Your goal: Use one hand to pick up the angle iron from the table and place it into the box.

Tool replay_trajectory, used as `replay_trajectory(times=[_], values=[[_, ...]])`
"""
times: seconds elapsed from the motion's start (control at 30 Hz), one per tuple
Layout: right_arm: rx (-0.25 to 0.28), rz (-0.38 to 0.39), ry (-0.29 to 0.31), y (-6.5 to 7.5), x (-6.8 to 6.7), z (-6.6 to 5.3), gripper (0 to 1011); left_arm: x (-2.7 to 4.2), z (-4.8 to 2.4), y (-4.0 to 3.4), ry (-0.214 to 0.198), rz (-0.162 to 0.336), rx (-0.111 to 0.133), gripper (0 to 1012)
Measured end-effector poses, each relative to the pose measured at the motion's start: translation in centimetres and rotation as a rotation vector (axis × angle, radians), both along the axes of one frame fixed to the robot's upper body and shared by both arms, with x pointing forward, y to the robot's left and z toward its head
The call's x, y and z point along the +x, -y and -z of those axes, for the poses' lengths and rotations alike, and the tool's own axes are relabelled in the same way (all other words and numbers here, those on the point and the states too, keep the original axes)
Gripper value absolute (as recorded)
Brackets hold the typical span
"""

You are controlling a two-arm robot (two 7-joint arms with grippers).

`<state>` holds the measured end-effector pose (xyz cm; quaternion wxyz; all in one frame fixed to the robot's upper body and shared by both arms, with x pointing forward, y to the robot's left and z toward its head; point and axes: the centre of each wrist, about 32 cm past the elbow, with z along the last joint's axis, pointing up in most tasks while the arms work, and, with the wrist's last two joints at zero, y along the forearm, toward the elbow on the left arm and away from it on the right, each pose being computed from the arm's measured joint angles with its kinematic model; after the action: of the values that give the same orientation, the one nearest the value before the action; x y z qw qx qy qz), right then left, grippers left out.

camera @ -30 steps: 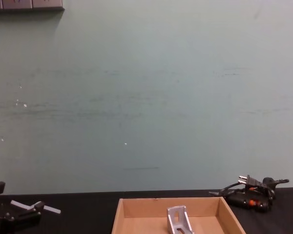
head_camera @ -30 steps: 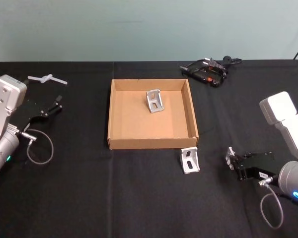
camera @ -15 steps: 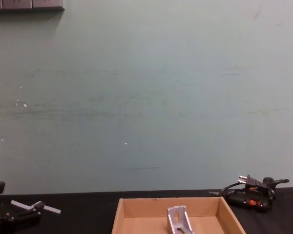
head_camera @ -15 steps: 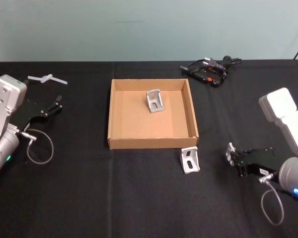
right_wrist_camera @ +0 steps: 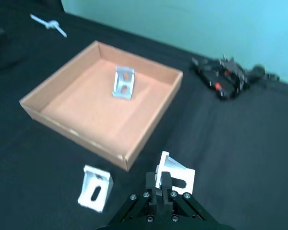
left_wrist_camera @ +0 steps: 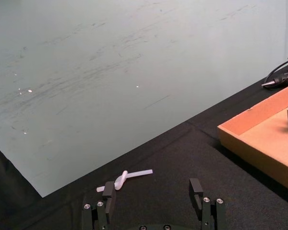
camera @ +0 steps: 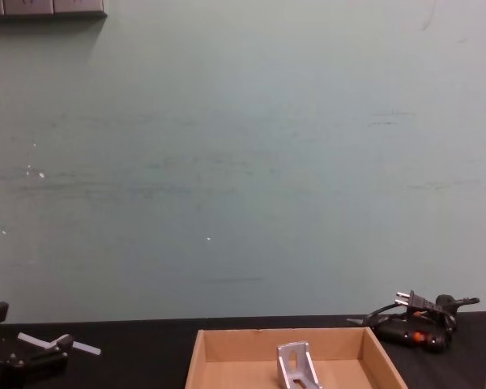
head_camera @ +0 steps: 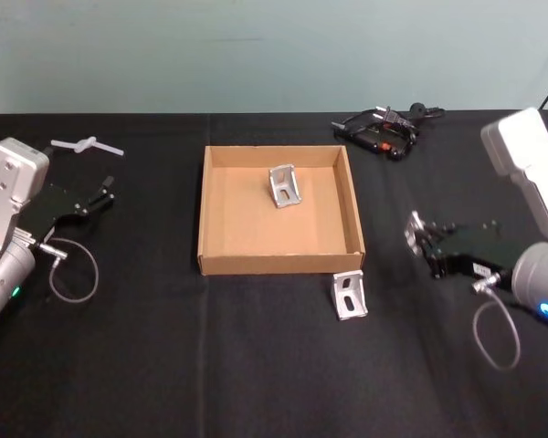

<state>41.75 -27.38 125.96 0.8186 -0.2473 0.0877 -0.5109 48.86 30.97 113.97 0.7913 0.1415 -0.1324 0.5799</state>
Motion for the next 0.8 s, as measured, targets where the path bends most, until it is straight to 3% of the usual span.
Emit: replay_trajectory(times=[0.27, 0.47, 0.8], values=[[0.023, -0.06, 0.038, -0.6, 2.3, -0.7, 73, 0.0, 0.0, 0.0, 0.0, 0.0, 0.0, 1005], [0.029, -0.102, 0.046, -1.8, 5.1, -0.8, 73, 0.0, 0.0, 0.0, 0.0, 0.0, 0.0, 1004], [0.023, -0.162, 0.043, -4.5, 9.9, 0.7, 73, 0.0, 0.0, 0.0, 0.0, 0.0, 0.0, 1005]])
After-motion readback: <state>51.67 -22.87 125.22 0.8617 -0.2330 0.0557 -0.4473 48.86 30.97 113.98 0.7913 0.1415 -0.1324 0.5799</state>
